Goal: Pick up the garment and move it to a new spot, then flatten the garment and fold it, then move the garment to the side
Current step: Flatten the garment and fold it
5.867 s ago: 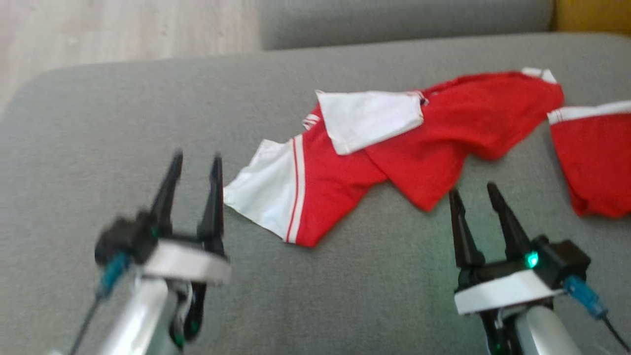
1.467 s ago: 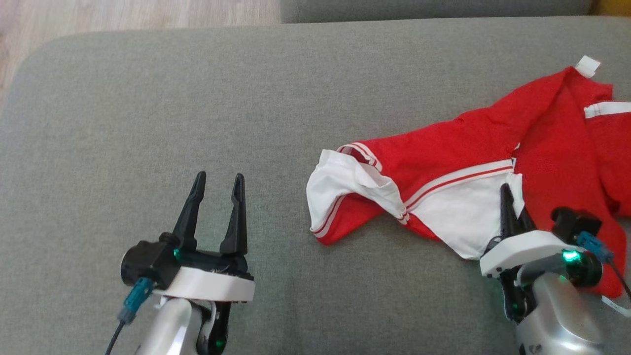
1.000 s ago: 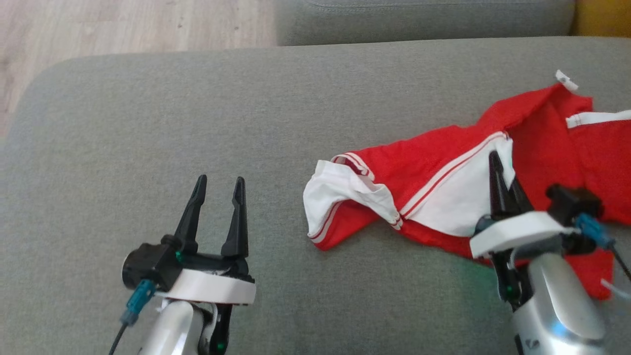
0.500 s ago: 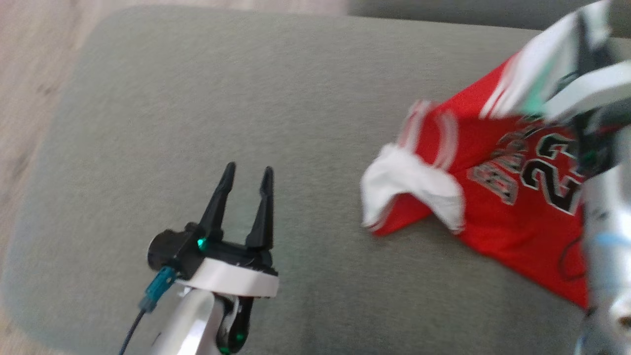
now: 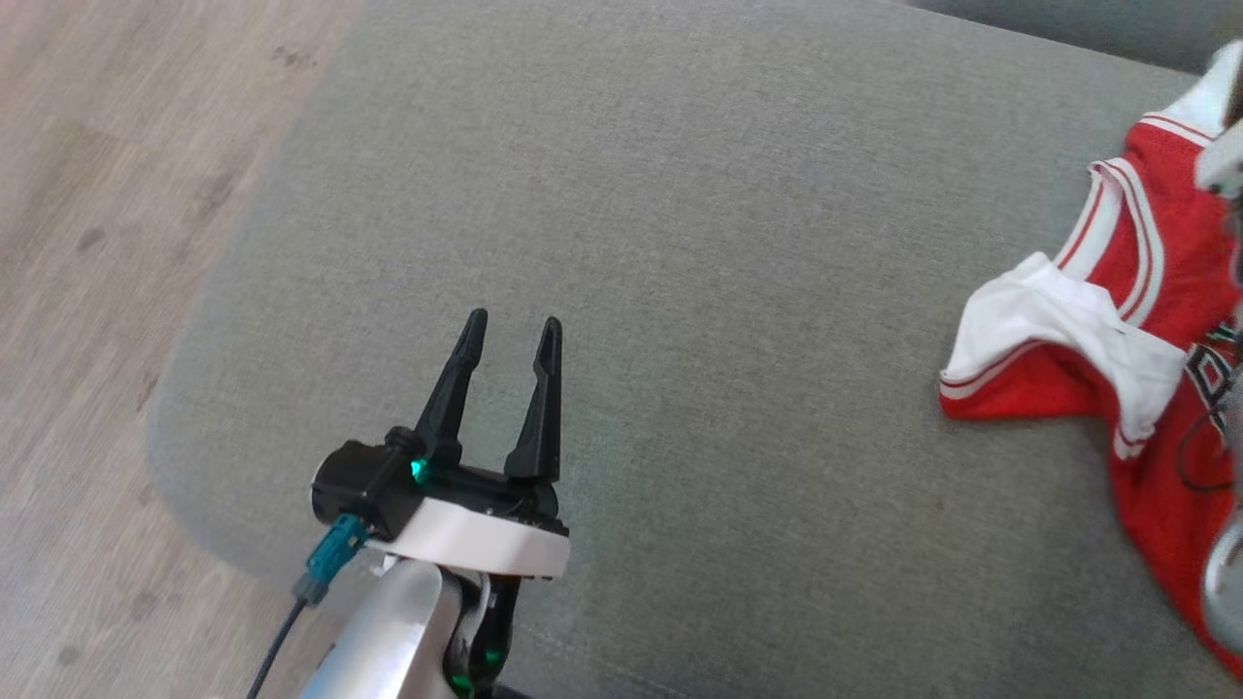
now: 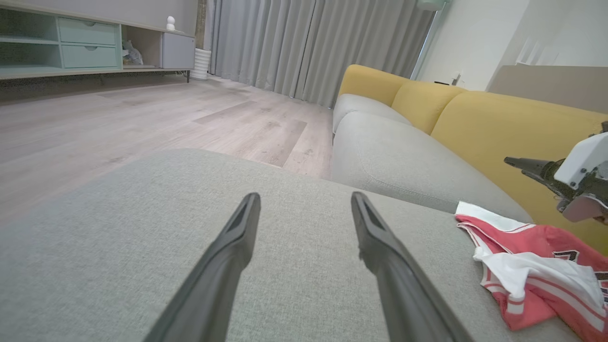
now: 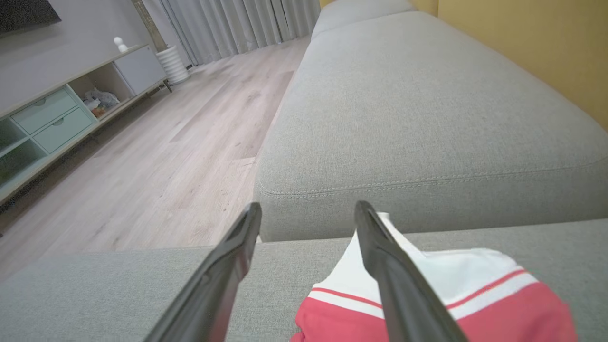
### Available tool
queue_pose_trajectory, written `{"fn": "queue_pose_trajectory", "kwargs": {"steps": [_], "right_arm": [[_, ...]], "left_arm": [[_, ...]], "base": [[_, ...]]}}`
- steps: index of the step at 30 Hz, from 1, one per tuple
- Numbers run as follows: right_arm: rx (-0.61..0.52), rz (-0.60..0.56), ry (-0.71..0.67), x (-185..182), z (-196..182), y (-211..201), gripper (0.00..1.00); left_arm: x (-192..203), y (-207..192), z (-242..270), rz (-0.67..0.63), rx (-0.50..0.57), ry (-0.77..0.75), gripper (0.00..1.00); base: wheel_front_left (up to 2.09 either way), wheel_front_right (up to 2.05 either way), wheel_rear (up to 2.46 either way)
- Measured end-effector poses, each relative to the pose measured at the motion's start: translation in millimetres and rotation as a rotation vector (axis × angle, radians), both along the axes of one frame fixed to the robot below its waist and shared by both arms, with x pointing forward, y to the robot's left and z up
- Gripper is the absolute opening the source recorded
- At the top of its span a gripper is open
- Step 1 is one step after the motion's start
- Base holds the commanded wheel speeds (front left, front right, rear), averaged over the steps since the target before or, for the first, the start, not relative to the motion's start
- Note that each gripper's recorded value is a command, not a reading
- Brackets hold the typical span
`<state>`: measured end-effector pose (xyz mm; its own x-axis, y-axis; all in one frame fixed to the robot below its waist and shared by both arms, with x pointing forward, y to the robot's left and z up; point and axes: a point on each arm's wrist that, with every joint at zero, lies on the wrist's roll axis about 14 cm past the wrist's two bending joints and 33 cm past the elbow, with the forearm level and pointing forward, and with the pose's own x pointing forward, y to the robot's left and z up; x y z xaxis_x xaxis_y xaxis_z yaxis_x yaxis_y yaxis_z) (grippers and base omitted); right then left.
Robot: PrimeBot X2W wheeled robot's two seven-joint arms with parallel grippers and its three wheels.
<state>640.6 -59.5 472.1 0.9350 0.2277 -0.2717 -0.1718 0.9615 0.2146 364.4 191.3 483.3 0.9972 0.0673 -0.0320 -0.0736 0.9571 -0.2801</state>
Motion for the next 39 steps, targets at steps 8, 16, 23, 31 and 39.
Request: {"fn": "queue_pose_trajectory", "kwargs": {"steps": [8, 16, 23, 31, 39], "right_arm": [[-0.070, 0.083, -0.124, -29.0, 16.3, 18.5, 1.00], [-0.124, 0.104, -0.260, -72.3, 41.2, -6.5, 1.00], [-0.065, 0.007, -0.318, -150.7, 34.1, -63.3, 1.00], [-0.030, -0.141, -0.324, -228.4, 23.4, -114.8, 1.00], [-0.007, -0.178, -0.290, -256.0, 10.4, -118.7, 1.00]], "left_arm": [[16.5, -18.4, 11.5, -0.067, 0.001, -0.049, 1.00], [31.6, -40.1, 23.9, -0.137, -0.008, -0.103, 1.00], [34.0, -70.3, 25.9, -0.229, -0.022, -0.119, 1.00], [40.7, -90.2, 29.1, -0.284, -0.039, -0.132, 1.00], [37.5, -93.6, 10.8, -0.300, -0.061, -0.079, 1.00]], "base": [[0.00, 0.00, 0.00], [0.00, 0.00, 0.00], [0.00, 0.00, 0.00], [0.00, 0.00, 0.00], [0.00, 0.00, 0.00]]}}
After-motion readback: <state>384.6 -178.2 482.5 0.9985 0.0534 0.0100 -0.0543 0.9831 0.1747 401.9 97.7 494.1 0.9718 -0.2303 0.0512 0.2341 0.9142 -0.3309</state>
